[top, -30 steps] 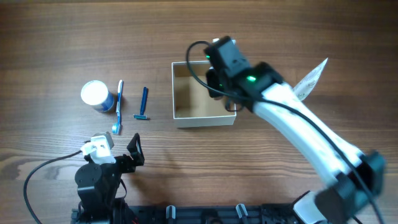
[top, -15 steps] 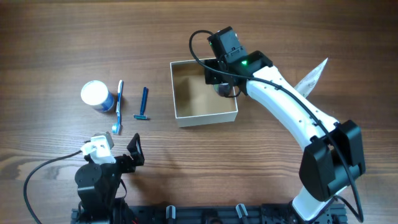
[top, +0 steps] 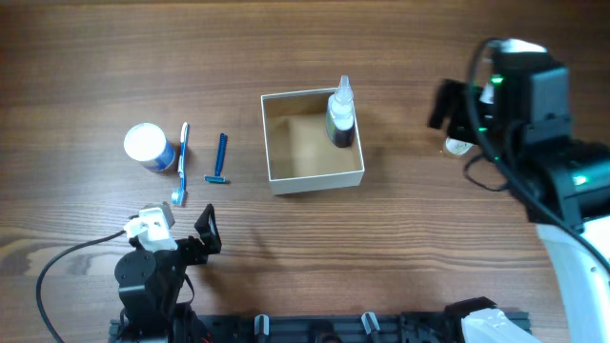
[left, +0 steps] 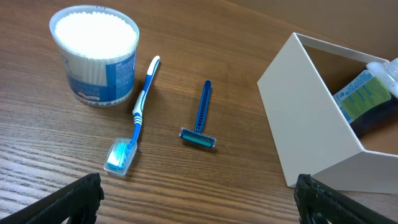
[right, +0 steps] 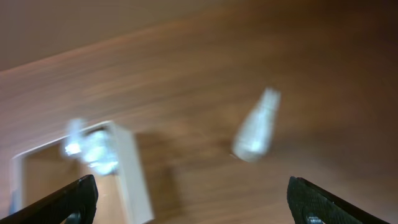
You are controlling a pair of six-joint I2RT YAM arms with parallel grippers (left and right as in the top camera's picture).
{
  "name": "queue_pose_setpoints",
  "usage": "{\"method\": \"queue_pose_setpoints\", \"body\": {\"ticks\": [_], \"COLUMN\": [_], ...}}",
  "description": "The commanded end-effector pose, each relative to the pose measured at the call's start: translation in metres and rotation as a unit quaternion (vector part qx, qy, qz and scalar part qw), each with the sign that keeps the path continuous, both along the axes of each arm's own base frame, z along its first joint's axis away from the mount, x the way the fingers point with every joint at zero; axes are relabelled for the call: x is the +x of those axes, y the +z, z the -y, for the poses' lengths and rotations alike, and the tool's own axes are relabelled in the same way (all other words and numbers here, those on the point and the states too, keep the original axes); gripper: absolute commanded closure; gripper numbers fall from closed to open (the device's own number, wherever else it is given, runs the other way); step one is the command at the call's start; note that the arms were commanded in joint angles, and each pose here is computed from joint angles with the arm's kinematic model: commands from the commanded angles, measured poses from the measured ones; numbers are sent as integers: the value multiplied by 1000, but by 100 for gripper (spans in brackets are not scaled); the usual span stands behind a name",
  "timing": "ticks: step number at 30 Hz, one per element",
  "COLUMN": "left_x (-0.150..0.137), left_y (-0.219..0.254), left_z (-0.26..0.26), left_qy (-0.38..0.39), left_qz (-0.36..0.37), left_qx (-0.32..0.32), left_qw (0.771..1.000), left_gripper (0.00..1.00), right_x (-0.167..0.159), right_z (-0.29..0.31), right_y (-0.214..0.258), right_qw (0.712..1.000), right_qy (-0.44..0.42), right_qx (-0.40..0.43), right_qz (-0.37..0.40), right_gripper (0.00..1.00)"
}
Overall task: Pack container
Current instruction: 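Move the right gripper to the white lotion tube and grasp it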
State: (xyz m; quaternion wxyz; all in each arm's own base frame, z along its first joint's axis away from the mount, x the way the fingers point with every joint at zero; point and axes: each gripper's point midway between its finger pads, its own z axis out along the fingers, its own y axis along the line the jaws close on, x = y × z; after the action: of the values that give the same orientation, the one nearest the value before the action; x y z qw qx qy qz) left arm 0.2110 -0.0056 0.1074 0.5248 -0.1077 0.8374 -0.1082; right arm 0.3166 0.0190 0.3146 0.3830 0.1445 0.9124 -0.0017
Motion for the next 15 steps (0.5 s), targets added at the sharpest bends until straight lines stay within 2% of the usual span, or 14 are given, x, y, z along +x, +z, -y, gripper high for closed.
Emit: {"method": "queue_pose_setpoints", "body": {"ticks": [1, 6, 9, 11, 13, 14, 15], "left_x": [0, 0, 0, 0, 0, 0, 0], "left_y": [0, 0, 0, 0, 0, 0, 0], "left_z": [2, 2, 2, 2, 2, 2, 2], "left_qy": [-9, -9, -9, -9, -9, -9, -9], "left_qz": [5, 5, 5, 5, 5, 5, 5], "left_qx": [6, 6, 6, 6, 6, 6, 6], "left_qw": [1000, 1000, 1000, 1000, 1000, 1000, 1000], "left_gripper": [0, 0, 0, 0, 0, 0, 0], "right_x": [6, 26, 42, 43, 43, 44, 44], "right_z": [47, 71, 79, 79, 78, 78, 78], "right_y": [-39, -94, -133, -150, -154, -152, -148], "right_qw": [993, 980, 970, 965, 964, 965, 966], "right_qy": [-106, -144, -156, -155, -154, -153, -153], "right_qx": [14, 19, 18, 17, 18, 18, 18], "right_qz": [-59, -138, -185, -211, -217, -214, -207], "right_gripper": [2, 4, 11, 27, 69, 85, 96]}}
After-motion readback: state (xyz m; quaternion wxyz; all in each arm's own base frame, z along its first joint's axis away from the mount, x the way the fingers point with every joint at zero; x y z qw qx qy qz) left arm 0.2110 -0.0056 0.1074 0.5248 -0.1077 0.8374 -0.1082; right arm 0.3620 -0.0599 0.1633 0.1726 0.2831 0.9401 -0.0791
